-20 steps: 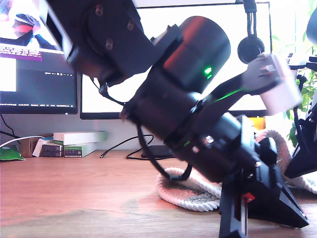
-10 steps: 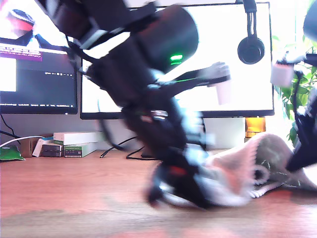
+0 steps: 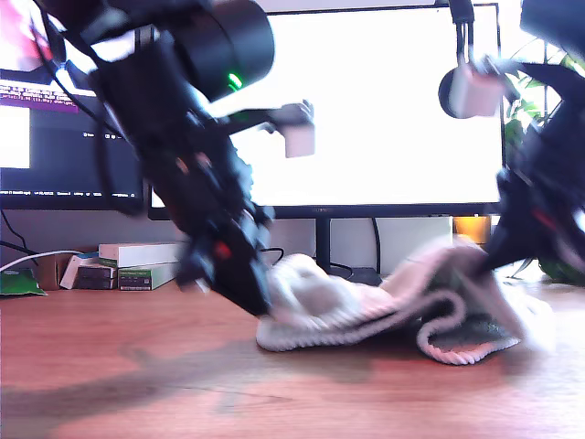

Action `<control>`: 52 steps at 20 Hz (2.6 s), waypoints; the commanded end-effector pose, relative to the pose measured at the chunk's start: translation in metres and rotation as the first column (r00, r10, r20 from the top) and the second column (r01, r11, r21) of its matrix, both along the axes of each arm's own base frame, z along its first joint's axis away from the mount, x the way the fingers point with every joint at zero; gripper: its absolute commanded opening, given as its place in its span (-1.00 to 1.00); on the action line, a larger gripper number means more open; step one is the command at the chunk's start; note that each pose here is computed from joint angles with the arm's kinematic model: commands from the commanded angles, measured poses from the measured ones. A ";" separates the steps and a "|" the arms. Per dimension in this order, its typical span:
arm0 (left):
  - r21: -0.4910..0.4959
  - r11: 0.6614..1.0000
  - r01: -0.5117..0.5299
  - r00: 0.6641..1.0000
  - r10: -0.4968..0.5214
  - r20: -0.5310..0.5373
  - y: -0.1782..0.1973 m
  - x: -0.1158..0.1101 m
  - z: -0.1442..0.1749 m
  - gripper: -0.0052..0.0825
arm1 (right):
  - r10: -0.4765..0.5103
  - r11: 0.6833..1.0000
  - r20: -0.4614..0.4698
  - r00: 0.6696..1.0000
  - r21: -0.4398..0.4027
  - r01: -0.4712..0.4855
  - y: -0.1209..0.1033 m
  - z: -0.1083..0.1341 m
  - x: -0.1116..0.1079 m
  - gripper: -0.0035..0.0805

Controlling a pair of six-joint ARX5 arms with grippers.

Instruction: Fold the tea towel to a neat square and place it to the right

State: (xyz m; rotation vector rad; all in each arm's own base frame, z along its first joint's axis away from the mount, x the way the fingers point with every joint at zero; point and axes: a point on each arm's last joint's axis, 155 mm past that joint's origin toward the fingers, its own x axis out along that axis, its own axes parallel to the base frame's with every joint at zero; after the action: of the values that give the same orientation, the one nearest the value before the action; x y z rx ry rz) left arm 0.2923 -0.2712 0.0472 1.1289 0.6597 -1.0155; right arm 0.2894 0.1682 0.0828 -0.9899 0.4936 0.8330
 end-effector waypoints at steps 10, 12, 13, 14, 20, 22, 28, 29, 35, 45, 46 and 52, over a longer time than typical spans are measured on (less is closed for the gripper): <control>0.032 0.970 -0.241 0.970 0.241 0.011 0.077 0.025 0.022 -0.94 | 0.089 0.991 -0.023 0.996 -0.100 -0.091 0.022 -0.011 0.023 -0.95; 0.006 0.960 -0.279 0.960 0.279 0.039 0.087 0.036 0.031 -0.94 | 0.094 0.988 0.017 0.995 -0.123 -0.091 0.027 0.001 0.041 -0.95; -0.013 0.952 -0.307 0.949 0.307 0.066 0.093 0.046 0.037 -0.94 | 0.091 0.986 0.047 0.995 -0.143 -0.083 0.028 0.009 0.052 -0.95; -0.035 0.942 -0.332 0.937 0.334 0.103 0.100 0.058 0.044 -0.94 | 0.075 0.987 0.076 0.994 -0.148 -0.063 0.029 0.019 0.063 -0.95; -0.197 0.918 -0.344 0.856 0.393 0.336 0.117 0.129 0.124 -0.94 | -0.073 0.987 0.268 0.961 -0.119 0.108 0.016 0.097 0.137 -0.95; -0.261 0.903 -0.342 0.816 0.423 0.394 0.120 0.148 0.165 -0.94 | -0.107 0.987 0.342 0.933 -0.077 0.141 0.017 0.133 0.153 -0.95; -0.350 0.885 -0.307 0.750 0.451 0.484 0.124 0.167 0.256 -0.94 | -0.168 0.985 0.503 0.848 0.049 0.167 0.023 0.233 0.174 -0.95; -0.353 0.877 -0.326 0.763 0.464 0.449 0.125 0.163 0.253 -0.94 | -0.166 0.985 0.485 0.858 0.040 0.168 0.022 0.232 0.172 -0.95; -0.246 0.875 -0.416 0.896 0.441 0.051 0.116 0.102 0.167 -0.94 | -0.182 0.977 0.029 0.983 -0.105 0.184 0.011 0.129 0.108 -0.95; -0.036 0.902 -0.431 0.867 0.402 -0.296 0.106 0.009 0.048 -0.94 | -0.175 0.974 -0.498 0.849 -0.214 0.075 0.014 0.032 0.006 -0.95; -0.015 0.905 -0.424 0.863 0.399 -0.308 0.107 0.002 0.042 -0.94 | -0.177 0.973 -0.528 0.831 -0.224 0.065 0.012 0.027 -0.003 -0.95; 0.097 0.942 -0.323 0.873 0.336 -0.353 0.095 -0.039 0.031 -0.94 | -0.171 0.956 -0.668 0.724 -0.291 -0.043 0.003 -0.010 -0.061 -0.95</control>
State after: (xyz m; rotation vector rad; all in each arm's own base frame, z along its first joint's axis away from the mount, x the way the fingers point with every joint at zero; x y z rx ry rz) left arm 0.2598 -0.1881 0.0912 0.8018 1.0703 -0.9491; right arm 0.2408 0.1783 0.0797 -0.8769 1.2828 1.0747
